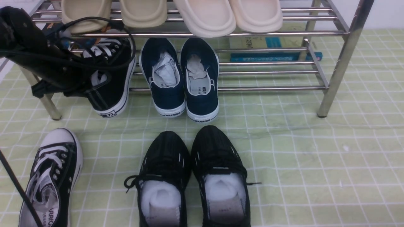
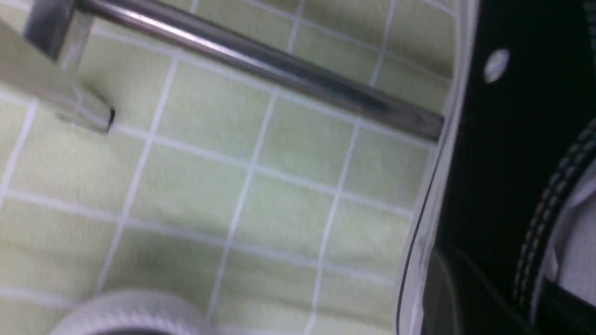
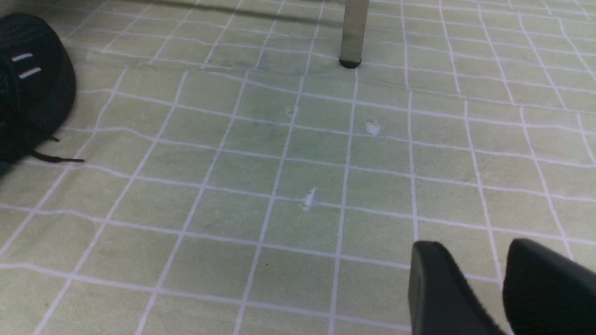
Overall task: Take the shoes off the shelf with your hand from the green coffee tablecloth.
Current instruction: 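Set the held shoe down on the floor in front of the rack with the left gripper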
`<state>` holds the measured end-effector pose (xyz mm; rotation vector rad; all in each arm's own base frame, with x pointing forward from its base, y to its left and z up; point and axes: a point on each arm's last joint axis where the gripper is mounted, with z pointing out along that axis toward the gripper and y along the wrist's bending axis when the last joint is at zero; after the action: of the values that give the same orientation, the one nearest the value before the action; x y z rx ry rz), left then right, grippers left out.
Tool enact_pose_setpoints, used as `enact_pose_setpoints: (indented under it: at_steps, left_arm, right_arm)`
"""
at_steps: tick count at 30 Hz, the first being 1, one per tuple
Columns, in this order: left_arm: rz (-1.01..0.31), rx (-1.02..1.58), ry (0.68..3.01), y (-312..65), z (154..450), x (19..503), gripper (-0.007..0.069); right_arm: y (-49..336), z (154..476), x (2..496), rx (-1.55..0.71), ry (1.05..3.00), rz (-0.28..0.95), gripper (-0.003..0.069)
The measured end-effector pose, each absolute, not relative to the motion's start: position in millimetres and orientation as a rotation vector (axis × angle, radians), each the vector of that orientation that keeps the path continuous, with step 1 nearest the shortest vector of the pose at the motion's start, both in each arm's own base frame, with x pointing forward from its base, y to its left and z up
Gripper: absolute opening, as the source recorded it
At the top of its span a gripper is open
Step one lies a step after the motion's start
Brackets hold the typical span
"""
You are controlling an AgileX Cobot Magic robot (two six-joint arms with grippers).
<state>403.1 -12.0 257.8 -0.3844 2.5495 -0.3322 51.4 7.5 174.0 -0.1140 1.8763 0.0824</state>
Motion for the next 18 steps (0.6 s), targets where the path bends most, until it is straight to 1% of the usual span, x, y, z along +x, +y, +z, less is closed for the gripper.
enact_pose_setpoints:
  at_steps: [1,4,5,6,9,14,18]
  left_arm:
    - [-0.333,-0.383,2.554,-12.1,258.8,401.9,0.0018]
    - [-0.341,-0.371,2.557,-12.9,273.8,392.3,0.0017]
    - [-0.347,-0.364,2.567,-13.6,283.4,384.7,0.0017]
    - [-0.349,-0.365,2.564,-13.7,284.8,384.1,0.0017]
    - [-0.367,-0.373,2.626,-15.5,300.1,365.8,0.0017]
    - [-0.369,-0.366,2.732,-16.8,310.8,345.1,0.0017]
    - [-0.332,-0.341,2.791,-15.5,318.0,332.0,0.0017]
  right_arm:
    - [7.5,174.0,51.4,-0.114,1.876,0.082,0.0239]
    - [7.5,174.0,51.4,-0.114,1.876,0.082,0.0239]
    - [7.5,174.0,51.4,-0.114,1.876,0.082,0.0239]
    - [7.5,174.0,51.4,-0.114,1.876,0.082,0.0239]
    - [7.5,174.0,51.4,-0.114,1.876,0.082,0.0239]
    - [7.5,174.0,51.4,-0.114,1.876,0.082,0.0239]
    - [7.5,174.0,51.4,-0.114,1.876,0.082,0.0239]
